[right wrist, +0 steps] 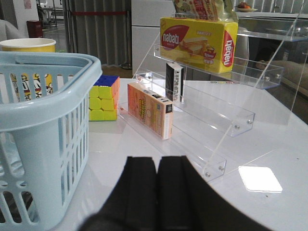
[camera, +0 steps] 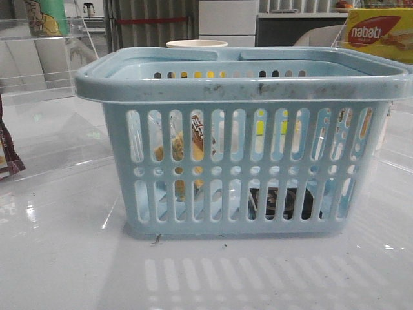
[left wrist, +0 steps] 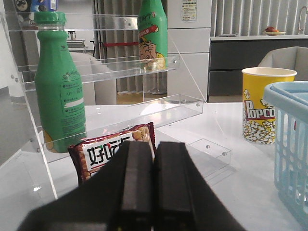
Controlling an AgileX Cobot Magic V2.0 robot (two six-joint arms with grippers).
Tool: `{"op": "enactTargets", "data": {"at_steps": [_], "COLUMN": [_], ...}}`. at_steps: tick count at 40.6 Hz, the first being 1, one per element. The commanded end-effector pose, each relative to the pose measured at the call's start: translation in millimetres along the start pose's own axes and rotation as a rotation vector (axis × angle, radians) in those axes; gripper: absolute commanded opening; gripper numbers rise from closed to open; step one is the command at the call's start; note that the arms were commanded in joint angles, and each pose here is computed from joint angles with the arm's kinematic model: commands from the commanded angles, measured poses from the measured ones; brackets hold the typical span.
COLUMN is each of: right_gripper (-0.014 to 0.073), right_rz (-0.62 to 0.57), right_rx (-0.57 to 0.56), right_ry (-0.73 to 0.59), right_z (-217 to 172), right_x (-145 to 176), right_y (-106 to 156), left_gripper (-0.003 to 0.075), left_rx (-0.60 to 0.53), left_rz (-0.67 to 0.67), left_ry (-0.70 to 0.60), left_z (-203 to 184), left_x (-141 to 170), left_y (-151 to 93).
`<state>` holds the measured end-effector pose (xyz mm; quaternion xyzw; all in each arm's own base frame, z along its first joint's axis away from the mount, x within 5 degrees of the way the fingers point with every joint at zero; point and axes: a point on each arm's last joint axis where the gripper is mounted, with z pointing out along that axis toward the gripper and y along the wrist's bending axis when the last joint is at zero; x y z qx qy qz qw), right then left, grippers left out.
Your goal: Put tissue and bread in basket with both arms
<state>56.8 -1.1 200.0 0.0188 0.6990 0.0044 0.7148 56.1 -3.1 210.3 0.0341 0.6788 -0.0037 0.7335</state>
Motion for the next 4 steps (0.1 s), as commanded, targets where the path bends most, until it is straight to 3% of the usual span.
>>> {"op": "enactTargets", "data": {"at_steps": [1,4], "right_gripper": [0.0057,0.0057], "right_rz": [-0.004,-0.004], "right_rx": [0.005,0.005], "right_ry": [-0.116,-0.116], "right_z": [-2.3,-2.3], "right_x": [-11.2,-11.2], "right_y": [-0.3,-0.3], "left_gripper": [0.0092,0.0092], "left_rx": [-0.001,-0.001], "left_rz": [-0.015,-0.015], "left_ry": [-0.097,-0.097], "left_z": [-1.7,-1.7], "left_x": [-6.6,-6.6], "left_y": [0.4,0.4]}}
